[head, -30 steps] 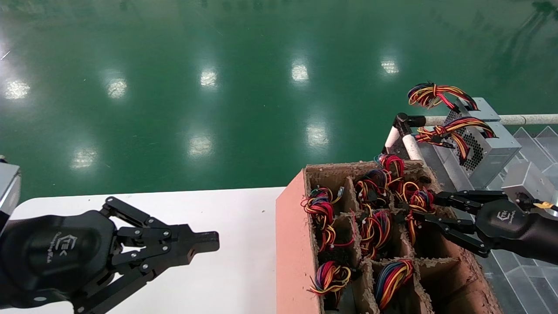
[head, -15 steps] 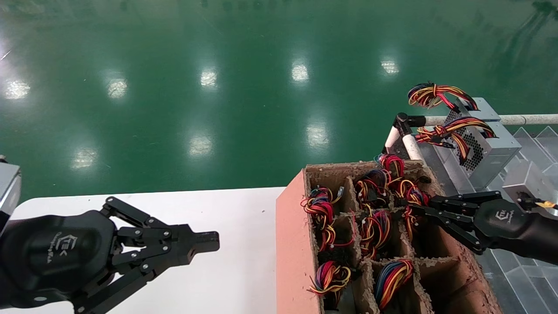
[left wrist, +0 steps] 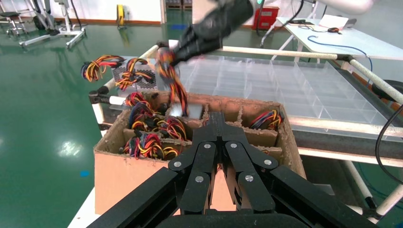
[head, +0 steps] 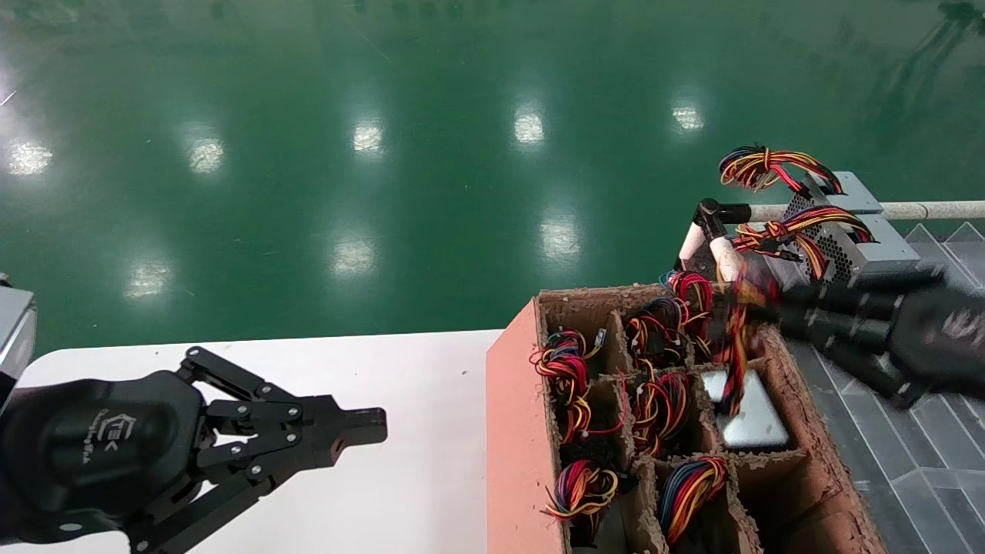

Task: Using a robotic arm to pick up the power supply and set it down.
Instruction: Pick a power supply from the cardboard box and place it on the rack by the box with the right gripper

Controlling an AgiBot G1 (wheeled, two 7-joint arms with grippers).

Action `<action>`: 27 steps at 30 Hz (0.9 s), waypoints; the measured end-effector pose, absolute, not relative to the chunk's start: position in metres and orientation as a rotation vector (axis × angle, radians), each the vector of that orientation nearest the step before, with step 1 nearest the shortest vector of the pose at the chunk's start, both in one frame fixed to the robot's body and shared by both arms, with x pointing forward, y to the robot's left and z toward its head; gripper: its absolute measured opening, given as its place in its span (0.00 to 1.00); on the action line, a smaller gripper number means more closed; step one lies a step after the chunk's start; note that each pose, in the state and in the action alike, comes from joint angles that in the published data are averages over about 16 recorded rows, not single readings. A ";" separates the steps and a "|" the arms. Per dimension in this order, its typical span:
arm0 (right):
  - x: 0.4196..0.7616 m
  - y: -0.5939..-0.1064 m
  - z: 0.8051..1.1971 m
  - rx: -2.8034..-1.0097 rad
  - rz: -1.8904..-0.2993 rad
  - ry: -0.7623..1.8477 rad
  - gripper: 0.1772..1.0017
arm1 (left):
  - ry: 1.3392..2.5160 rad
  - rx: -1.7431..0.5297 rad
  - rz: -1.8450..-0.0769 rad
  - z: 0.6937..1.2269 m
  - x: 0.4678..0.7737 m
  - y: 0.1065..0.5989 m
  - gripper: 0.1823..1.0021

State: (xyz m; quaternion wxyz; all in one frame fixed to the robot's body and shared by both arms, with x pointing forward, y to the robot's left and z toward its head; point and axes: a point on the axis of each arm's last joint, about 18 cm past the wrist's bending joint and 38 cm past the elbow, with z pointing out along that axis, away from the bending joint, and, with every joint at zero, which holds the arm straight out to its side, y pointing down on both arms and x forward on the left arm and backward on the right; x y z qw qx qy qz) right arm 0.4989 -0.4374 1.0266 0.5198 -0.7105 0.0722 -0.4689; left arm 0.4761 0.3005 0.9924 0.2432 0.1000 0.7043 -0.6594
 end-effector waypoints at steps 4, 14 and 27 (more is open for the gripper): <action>0.484 -0.437 1.056 -1.646 -1.220 0.117 0.09 | 1.924 0.273 -1.802 0.992 0.476 0.300 0.01; 0.473 -0.445 1.117 -1.439 -1.432 0.054 0.08 | 1.924 0.273 -1.802 0.992 0.476 0.300 0.01; 0.537 -0.459 1.151 -1.253 -1.449 0.137 0.08 | 1.924 0.273 -1.802 0.992 0.476 0.300 0.01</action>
